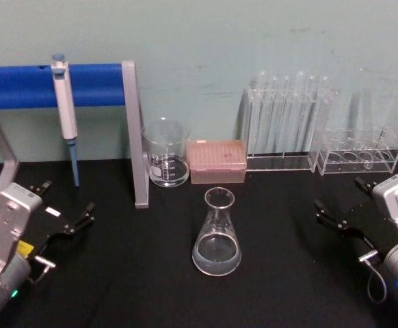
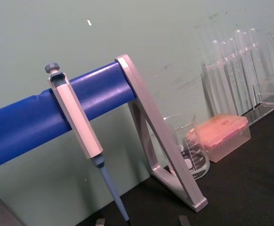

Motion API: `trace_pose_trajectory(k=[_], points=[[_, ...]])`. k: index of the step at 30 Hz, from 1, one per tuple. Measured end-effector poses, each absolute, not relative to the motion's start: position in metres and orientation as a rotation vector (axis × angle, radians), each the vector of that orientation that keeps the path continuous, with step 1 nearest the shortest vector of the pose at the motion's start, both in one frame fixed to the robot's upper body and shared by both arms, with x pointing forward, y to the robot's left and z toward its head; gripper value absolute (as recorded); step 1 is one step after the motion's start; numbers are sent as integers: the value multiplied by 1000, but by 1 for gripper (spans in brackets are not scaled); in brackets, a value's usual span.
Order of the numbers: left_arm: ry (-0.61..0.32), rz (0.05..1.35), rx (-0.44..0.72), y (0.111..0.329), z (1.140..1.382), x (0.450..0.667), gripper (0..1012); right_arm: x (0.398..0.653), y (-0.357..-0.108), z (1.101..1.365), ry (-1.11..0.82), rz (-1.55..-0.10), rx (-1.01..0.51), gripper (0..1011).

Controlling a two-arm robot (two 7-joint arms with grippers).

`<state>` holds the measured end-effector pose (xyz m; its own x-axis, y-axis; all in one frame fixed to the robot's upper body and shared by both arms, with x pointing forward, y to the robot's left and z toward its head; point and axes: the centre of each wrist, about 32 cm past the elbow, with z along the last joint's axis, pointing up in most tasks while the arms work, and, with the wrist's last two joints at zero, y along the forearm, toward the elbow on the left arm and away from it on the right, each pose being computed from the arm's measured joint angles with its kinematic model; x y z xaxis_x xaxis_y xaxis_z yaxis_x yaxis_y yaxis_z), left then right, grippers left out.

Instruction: Grasp the erlenmeyer flask with one hand, shake it three times, then place it back.

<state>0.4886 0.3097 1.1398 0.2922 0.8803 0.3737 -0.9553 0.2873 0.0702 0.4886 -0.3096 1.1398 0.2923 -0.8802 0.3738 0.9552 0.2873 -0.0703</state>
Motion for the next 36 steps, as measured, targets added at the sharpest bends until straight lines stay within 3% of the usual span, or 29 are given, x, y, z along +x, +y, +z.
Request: trace_pose_trajectory(k=[36], points=[[-285, 1248, 304, 310, 1140, 489, 1001, 488, -316, 1143, -238, -1203, -322, 1000]])
